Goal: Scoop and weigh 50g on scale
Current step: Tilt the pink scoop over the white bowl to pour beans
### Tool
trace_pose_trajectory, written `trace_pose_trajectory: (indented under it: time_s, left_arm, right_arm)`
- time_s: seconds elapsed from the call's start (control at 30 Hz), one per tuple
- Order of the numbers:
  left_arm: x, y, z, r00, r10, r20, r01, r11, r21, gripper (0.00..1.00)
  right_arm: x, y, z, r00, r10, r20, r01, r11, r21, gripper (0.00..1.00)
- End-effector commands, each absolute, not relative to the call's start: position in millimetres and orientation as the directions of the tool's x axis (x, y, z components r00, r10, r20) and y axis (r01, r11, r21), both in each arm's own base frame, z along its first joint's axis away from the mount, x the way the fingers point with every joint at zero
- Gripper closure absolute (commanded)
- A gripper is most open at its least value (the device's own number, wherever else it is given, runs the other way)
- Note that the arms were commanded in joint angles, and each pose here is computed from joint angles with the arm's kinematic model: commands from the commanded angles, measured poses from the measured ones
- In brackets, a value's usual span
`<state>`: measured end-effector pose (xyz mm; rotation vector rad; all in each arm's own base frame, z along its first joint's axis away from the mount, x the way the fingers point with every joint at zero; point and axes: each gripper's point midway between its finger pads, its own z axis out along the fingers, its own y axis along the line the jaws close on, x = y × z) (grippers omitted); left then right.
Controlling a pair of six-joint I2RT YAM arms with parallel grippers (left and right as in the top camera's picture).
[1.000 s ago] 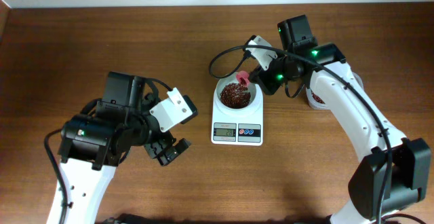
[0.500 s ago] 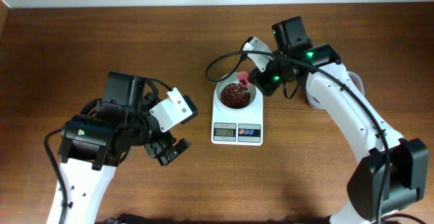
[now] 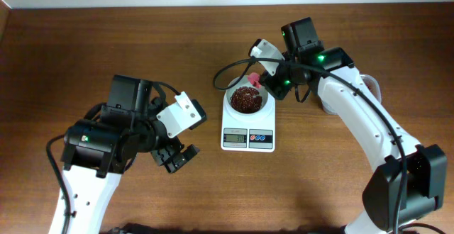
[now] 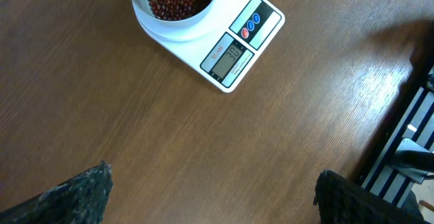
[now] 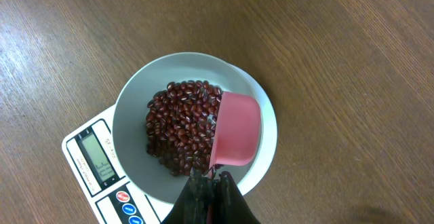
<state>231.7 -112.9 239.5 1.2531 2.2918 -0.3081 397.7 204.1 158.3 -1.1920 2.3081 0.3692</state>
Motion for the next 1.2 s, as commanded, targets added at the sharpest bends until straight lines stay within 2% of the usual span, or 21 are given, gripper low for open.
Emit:
trace_pose_trajectory:
  time_s: [0.0, 1.17]
  left_arm:
    - [231.0, -114.7, 239.6, -0.430, 0.724, -0.539, 0.845, 0.533, 0.041, 0.01]
    - [231.0, -114.7, 239.6, -0.430, 0.724, -0.539, 0.845, 0.533, 0.041, 0.01]
  right_arm:
    - [396.1, 211.5, 174.3, -0.444, -0.680, -0.583, -0.828, 0.560, -0.023, 0.96]
    - [399.7, 214.5, 177.0, -0.429, -0.678, -0.597, -0.829, 0.558, -0.038, 0.96]
